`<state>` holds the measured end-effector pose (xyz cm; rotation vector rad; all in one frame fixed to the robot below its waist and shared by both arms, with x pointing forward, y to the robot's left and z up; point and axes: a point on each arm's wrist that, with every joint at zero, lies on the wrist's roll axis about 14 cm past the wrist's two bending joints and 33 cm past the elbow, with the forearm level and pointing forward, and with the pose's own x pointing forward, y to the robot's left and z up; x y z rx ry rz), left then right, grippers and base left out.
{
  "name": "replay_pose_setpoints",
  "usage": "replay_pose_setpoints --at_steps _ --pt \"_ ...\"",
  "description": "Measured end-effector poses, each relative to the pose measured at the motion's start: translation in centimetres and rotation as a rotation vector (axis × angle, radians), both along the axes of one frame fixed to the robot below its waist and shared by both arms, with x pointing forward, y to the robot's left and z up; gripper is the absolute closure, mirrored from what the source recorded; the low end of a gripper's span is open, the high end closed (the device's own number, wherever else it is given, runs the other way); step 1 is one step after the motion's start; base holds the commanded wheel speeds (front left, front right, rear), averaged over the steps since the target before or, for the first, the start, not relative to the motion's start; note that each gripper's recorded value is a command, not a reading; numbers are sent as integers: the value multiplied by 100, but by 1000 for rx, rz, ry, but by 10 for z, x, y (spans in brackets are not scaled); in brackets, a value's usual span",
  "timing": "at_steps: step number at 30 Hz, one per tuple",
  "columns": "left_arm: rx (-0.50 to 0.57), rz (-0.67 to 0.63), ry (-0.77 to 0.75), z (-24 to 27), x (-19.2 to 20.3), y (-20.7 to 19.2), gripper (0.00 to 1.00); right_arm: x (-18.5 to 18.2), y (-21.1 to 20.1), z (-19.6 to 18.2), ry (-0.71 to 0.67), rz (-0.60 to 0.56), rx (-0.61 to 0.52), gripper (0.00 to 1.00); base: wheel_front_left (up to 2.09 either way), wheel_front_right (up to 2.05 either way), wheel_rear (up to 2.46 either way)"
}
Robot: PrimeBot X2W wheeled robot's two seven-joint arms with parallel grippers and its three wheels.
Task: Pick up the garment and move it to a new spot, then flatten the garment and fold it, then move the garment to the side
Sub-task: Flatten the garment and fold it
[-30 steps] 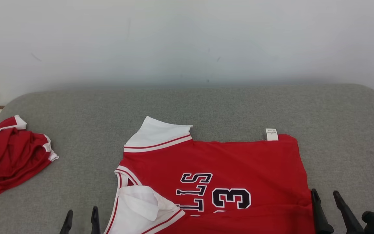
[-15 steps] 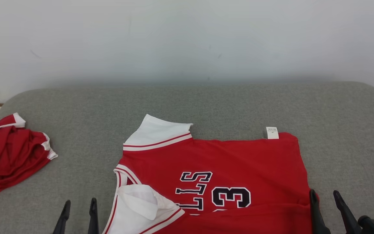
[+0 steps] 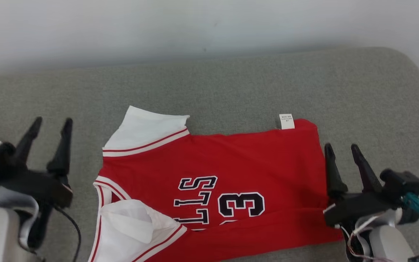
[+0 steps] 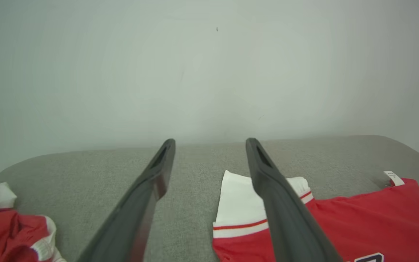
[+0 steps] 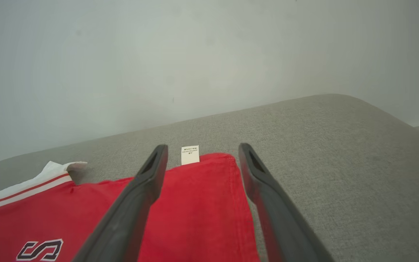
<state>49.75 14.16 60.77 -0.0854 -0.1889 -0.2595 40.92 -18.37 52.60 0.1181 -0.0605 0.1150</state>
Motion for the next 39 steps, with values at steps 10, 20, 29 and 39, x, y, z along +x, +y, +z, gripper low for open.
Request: replay_pose_setpoints --at_steps 10,20,29,39 --pt "24 -111 206 -32 82 -28 0 55 -9 -14 36 -24 6 0 0 0 0" --pt "86 -217 430 -106 126 -76 0 78 -30 -44 104 -69 -20 0 0 0 0" --pt "116 -286 528 -140 134 -107 0 73 -45 -56 139 -103 -30 0 0 0 0" --pt "115 -302 591 -154 133 -113 100 72 -48 -56 145 -108 -35 0 0 0 0"
